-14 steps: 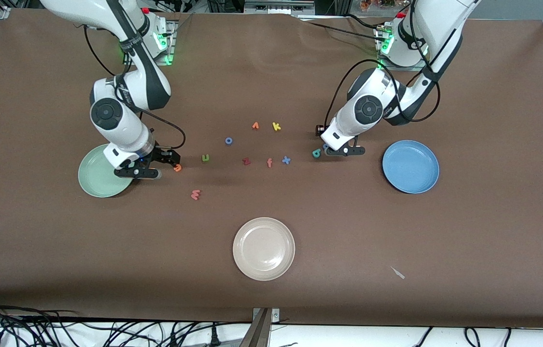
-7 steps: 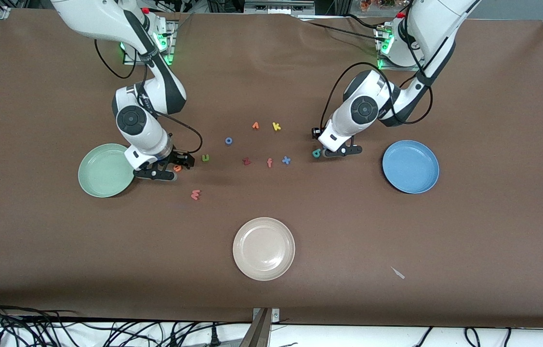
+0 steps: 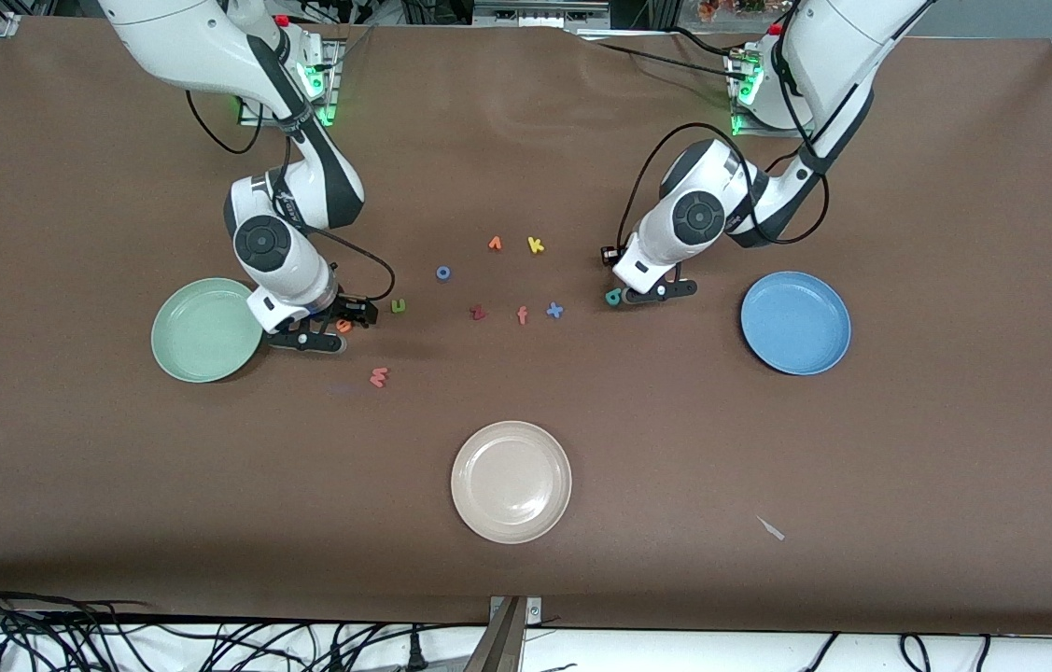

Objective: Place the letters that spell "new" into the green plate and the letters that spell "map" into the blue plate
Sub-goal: 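Reach the right gripper to orange 6 while the left gripper reaches yellow a, then close the right gripper on orange 6 while the left gripper grasps yellow a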

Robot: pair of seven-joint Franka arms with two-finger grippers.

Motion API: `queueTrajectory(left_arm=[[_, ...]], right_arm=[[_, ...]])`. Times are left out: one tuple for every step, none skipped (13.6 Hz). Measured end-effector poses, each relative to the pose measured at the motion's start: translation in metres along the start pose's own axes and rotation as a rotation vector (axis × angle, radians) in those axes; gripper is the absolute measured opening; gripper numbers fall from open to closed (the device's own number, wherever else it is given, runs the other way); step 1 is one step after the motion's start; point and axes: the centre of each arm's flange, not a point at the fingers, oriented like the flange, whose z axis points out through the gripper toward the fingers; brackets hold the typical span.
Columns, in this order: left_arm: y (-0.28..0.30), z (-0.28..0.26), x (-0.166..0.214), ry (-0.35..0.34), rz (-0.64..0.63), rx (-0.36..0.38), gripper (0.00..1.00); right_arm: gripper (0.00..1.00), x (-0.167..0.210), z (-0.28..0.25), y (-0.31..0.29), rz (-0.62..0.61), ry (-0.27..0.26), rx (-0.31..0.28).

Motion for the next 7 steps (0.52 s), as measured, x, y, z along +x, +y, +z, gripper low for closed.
queueTrajectory(left_arm=[[0.0, 0.0, 0.0, 0.0, -0.003, 0.0, 0.49], [0.0, 0.0, 0.0, 0.0, -0.006, 0.0, 0.43], [0.0, 0.0, 0.0, 0.0, -0.008, 0.0, 0.38], [0.0, 0.0, 0.0, 0.0, -0.009, 0.0, 0.38], [0.0, 0.0, 0.0, 0.0, -0.01, 0.0, 0.34], [0.0, 0.0, 0.0, 0.0, -0.012, 0.0, 0.34], [0.0001, -0.0001, 0.0, 0.0, -0.012, 0.0, 0.31]], right_arm=[[0.92, 0.0004, 0.0004, 0.0003, 0.009, -0.002, 0.005], [0.85, 0.0008, 0.0004, 0.0006, 0.017, -0.004, 0.01], [0.85, 0.0011, 0.0005, 0.0008, 0.02, -0.005, 0.011], [0.81, 0.0013, 0.0006, 0.001, 0.02, -0.005, 0.011], [0.73, 0.0013, 0.0009, 0.0011, 0.021, -0.006, 0.011], [0.73, 0.0013, 0.001, 0.0012, 0.021, -0.006, 0.011], [0.69, 0.0014, 0.001, 0.0014, 0.022, -0.006, 0.011]])
